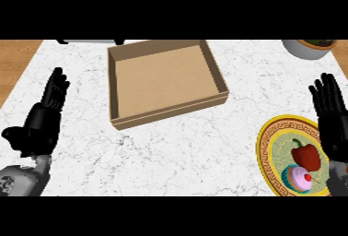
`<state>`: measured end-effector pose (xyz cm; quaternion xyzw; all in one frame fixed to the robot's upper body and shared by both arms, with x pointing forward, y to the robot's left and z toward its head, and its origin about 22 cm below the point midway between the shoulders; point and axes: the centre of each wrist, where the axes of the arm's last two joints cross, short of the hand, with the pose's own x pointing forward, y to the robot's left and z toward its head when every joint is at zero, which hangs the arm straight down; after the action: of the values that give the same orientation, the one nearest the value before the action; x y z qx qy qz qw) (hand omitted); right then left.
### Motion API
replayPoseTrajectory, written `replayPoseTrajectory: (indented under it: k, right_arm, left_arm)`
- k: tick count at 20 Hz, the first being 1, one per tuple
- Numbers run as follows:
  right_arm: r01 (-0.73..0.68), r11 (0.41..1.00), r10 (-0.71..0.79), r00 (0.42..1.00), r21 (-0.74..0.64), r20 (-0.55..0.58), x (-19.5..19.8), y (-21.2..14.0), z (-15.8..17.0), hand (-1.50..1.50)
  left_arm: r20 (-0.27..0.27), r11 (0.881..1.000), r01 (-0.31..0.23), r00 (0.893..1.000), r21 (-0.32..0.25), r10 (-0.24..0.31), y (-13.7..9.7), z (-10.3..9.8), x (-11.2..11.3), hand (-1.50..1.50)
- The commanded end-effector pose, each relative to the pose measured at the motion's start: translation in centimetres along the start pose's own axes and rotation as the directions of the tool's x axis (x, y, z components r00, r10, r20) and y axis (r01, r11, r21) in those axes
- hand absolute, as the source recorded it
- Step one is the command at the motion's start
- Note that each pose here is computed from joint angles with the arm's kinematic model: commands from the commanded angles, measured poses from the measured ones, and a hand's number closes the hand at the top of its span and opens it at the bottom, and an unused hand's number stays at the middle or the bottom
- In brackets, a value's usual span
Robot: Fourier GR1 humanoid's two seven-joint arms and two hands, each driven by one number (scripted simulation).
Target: Pick the bell pepper from the plate and place it in the cardboard box
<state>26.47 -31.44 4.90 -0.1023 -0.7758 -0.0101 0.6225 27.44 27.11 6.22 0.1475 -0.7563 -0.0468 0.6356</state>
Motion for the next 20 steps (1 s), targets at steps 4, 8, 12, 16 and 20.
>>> replayPoseTrajectory:
  k: [4, 8, 12, 16, 20]
  right_arm:
    - [0.096, 0.922, -0.073, 0.995, 0.374, -0.074, -0.6, -4.2, 0.5, -1.5]
    - [-0.548, 0.65, 0.458, 0.836, 0.527, 0.304, 5.6, -6.9, -2.2, -1.5]
    - [-0.211, 0.761, 0.183, 0.977, 0.613, 0.108, -3.9, -11.0, 4.1, -1.5]
    - [-0.127, 0.741, 0.036, 0.988, 0.659, 0.149, -4.7, -14.5, 3.4, -1.5]
    - [-0.323, 0.69, 0.155, 0.94, 0.648, 0.303, -3.8, -16.7, 1.3, -1.5]
  left_arm:
    - [-0.166, 0.969, 0.236, 0.961, 0.067, -0.222, 4.6, 0.7, -3.6, 0.0]
    - [-0.235, 0.962, 0.273, 0.937, 0.033, -0.258, 5.1, 1.7, -4.8, 0.0]
    - [-0.288, 0.954, 0.298, 0.917, 0.033, -0.277, 6.4, 1.7, -5.3, 0.0]
    - [-0.288, 0.95, 0.311, 0.911, 0.009, -0.296, 6.9, 2.0, -6.4, 0.0]
    - [-0.271, 0.948, 0.318, 0.913, 0.008, -0.304, 6.5, 0.8, -5.1, 0.0]
